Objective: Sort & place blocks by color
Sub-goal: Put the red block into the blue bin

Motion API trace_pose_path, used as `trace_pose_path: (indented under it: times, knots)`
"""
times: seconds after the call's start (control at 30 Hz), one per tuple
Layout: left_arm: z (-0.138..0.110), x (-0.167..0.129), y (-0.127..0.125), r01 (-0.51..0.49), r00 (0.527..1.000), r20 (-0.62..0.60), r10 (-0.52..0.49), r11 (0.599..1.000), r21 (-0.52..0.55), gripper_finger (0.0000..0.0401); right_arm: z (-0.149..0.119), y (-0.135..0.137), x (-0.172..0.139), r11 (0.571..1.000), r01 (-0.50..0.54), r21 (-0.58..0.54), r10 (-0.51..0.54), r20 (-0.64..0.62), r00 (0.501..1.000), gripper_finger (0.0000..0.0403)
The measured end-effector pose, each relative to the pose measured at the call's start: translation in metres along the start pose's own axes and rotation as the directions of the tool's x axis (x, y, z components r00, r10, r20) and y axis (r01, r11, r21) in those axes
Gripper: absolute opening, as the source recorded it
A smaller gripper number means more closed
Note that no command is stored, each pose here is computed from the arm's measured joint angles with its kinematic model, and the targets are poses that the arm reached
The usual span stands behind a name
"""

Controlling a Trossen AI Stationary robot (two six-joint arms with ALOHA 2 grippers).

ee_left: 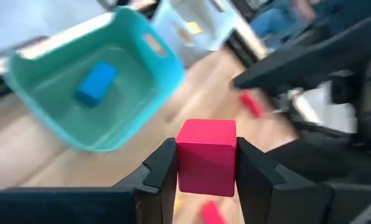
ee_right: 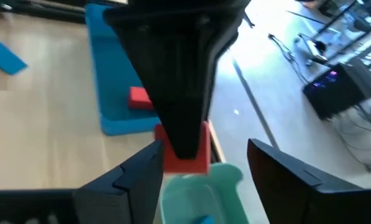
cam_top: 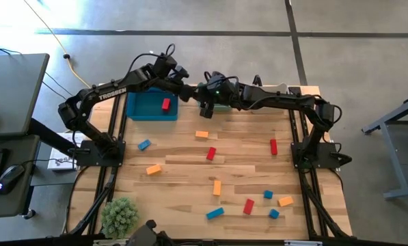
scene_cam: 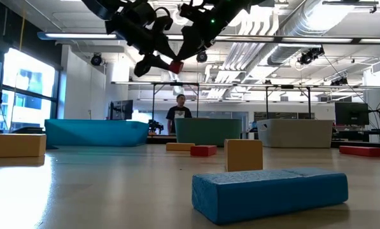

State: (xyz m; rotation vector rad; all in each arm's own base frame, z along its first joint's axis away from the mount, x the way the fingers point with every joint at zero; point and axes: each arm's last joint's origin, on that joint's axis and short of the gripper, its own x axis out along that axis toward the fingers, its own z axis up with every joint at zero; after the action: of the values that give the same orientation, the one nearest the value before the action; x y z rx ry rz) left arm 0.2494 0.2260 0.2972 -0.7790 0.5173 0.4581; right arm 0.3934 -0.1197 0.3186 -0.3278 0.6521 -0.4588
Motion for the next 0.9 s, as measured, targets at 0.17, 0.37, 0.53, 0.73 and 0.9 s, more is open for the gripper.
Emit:
trace_pose_path:
  times: [0.17, 0.37, 0.53, 0.73, 0.9]
  knots:
    - [-0.005, -0.004, 0.014, -0.179, 0.983, -0.029, 0.179, 0.984, 0.021, 0.0101, -0.002, -0.001, 0.000, 0.999, 0.037, 0.030, -0.037, -0.025, 0.999, 0.0222]
    - [-0.011, -0.012, 0.031, -0.425, 0.901, -0.068, 0.428, 0.904, 0.050, 0.0101, -0.002, -0.001, 0.000, 0.997, 0.038, 0.071, -0.036, -0.030, 0.999, 0.0222]
    - [-0.012, -0.012, 0.050, -0.525, 0.844, -0.105, 0.525, 0.851, 0.034, 0.0101, -0.002, -0.001, 0.000, 0.997, 0.038, 0.071, -0.035, -0.031, 0.999, 0.0222]
    - [-0.016, 0.001, 0.070, -0.558, 0.812, -0.190, 0.551, 0.829, 0.018, 0.0101, -0.002, -0.001, 0.000, 0.997, 0.037, 0.071, -0.035, -0.031, 0.999, 0.0222]
    - [-0.024, 0.018, 0.083, -0.580, 0.780, -0.272, 0.563, 0.814, 0.023, 0.0102, -0.002, -0.001, 0.001, 0.997, 0.037, 0.071, -0.035, -0.032, 0.999, 0.0222]
